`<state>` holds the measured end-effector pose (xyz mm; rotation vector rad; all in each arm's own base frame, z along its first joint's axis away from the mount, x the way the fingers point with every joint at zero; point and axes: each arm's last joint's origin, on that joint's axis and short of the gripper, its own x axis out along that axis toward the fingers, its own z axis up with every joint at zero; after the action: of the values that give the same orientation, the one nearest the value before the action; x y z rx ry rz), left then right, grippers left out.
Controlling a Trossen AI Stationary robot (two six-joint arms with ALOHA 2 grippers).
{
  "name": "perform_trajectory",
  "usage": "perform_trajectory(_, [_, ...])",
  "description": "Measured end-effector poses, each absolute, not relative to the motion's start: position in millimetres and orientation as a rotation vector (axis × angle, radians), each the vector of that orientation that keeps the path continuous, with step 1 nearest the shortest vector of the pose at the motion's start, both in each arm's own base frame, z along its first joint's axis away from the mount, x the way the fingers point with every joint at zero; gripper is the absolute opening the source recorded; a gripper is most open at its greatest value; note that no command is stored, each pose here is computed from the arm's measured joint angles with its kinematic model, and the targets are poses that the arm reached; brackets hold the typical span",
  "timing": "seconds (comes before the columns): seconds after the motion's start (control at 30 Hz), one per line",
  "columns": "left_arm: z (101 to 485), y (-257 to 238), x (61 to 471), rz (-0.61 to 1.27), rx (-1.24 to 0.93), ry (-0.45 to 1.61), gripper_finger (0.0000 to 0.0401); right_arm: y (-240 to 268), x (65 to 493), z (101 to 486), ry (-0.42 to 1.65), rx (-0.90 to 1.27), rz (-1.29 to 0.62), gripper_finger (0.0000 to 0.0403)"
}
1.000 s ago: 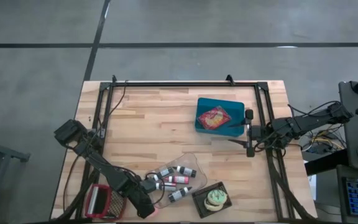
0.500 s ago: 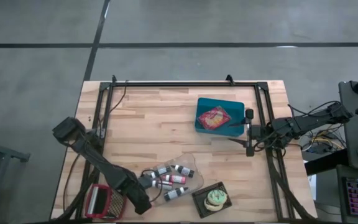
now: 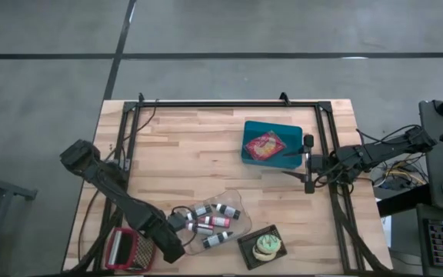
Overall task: Pick & Place Food Item
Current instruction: Put the pink donut into the black basket
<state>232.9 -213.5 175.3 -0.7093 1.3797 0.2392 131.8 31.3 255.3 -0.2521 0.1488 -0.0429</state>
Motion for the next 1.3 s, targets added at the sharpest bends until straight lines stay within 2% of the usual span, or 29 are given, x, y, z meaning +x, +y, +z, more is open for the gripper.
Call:
perform_trajectory(0.37, [197, -209, 223, 0.268, -0.710, 1.385, 0.0000, 31, 132, 255, 0.150, -0.252, -0.042, 0.0253])
perform_trajectory(0.7, [239, -203, 211, 0.343, -0.606, 1.285, 0.0000, 31, 132, 255, 0.150, -0.253, -0.040, 0.0253])
perform_trajectory(0.97, [263, -196, 203, 0.429, -0.498, 1.316, 0.0000, 32, 132, 255, 0.150, -0.252, -0.034, 0.0253])
perform_trajectory(1.3, [287, -179, 183, 0.477, -0.486, 1.267, 0.0000, 32, 132, 255, 0.150, -0.252, -0.034, 0.0253])
